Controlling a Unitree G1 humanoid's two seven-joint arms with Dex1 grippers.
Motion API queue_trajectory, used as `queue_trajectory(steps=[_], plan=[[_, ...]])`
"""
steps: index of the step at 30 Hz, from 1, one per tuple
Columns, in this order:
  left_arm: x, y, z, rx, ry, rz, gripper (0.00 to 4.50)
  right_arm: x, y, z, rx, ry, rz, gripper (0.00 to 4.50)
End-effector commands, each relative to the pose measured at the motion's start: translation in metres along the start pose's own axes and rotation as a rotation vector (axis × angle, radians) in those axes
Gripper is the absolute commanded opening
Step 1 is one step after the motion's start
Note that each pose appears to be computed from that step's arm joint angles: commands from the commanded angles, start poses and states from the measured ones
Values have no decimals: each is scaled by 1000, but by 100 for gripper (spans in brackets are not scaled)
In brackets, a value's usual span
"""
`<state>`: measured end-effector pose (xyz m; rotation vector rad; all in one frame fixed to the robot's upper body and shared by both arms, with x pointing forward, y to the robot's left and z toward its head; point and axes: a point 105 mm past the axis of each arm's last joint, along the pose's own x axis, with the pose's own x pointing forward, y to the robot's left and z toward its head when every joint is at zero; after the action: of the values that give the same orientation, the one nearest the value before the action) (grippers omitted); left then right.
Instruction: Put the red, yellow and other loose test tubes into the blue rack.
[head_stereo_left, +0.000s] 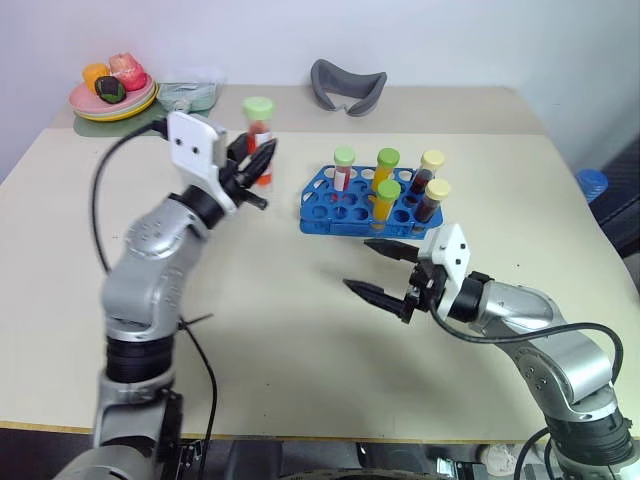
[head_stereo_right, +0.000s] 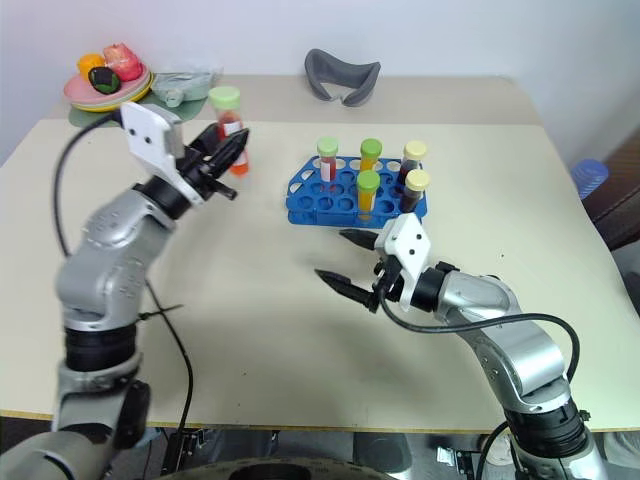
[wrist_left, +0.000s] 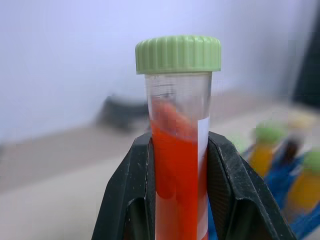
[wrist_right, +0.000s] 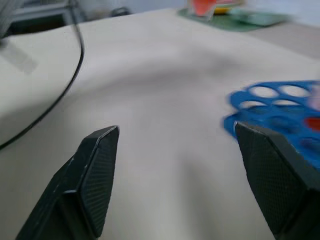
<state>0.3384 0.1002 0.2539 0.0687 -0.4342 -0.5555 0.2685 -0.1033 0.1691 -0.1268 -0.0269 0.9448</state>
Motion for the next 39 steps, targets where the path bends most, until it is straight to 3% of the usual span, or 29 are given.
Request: queue_trajectory(steps=[1, 7, 15, 39], plan=[[9, -24, -3, 56, -101, -19, 78, -8, -16, 6, 24, -51, -121, 376], [23, -51, -28, 57, -129, -59, 78, -13, -18, 6, 50, -67, -176, 376], [32, -54, -57, 23, -106, -45, 78, -17, -15, 4, 57, -62, -202, 376], [50, -78, -84, -74, -86, -103, 78, -15, -13, 4, 68, -57, -204, 376]])
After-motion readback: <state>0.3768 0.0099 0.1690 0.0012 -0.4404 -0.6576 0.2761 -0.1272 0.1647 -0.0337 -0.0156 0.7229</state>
